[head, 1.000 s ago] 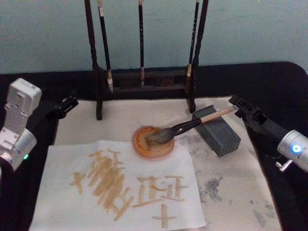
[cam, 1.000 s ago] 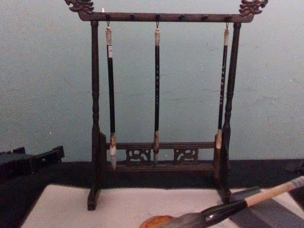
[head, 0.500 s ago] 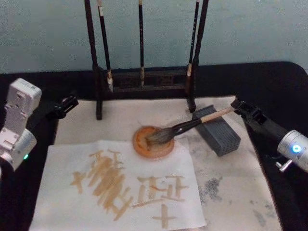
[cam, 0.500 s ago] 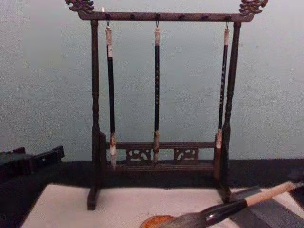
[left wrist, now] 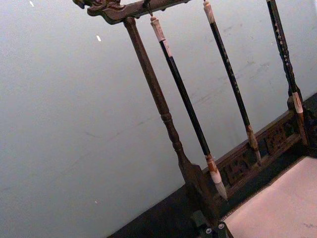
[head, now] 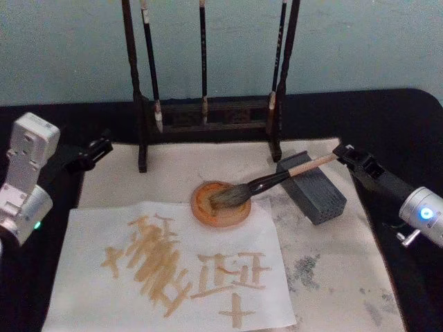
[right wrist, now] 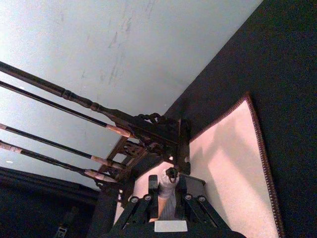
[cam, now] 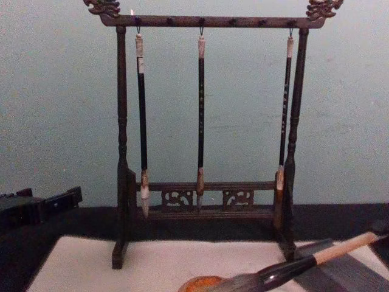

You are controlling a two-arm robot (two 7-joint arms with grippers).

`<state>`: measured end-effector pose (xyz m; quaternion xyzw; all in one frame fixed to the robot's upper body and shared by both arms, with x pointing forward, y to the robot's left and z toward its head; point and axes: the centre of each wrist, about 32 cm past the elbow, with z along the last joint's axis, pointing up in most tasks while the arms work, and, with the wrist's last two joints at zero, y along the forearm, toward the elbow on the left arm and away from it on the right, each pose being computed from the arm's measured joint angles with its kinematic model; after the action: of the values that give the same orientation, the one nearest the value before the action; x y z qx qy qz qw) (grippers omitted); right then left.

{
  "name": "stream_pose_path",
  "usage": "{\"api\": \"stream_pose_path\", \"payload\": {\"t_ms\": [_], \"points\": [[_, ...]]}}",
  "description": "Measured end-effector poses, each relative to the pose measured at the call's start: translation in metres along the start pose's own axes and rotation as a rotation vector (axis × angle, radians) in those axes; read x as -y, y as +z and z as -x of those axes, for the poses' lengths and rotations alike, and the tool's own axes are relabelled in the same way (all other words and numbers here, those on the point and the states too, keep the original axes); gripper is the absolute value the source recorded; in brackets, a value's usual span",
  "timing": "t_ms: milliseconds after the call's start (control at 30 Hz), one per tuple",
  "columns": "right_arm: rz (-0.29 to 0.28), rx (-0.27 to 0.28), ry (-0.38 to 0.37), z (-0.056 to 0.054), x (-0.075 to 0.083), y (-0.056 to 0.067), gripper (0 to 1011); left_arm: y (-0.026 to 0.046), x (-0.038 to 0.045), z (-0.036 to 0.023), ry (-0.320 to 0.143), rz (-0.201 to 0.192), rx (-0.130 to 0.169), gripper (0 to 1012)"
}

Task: Pick up the brush from the inkstone, write on the paper, then place the brush back to its original position.

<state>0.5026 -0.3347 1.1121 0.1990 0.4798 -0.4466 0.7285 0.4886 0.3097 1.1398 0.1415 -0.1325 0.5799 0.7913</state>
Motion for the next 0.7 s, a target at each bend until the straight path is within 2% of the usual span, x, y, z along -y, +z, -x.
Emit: {"api": "stream_pose_path", "payload": {"t_ms": [500, 700], "points": [[-0.001, -0.001, 0.0, -0.0003, 0.0005, 0.0005, 205, 0.0, 0.0, 0.0, 0.0, 0.0, 0.0, 1002], [-0.015, -0.028, 0.021, 0.0, 0.0032, 0.004, 204, 0.0, 0.0, 0.0, 0.0, 0.0, 0.0, 1002]]}}
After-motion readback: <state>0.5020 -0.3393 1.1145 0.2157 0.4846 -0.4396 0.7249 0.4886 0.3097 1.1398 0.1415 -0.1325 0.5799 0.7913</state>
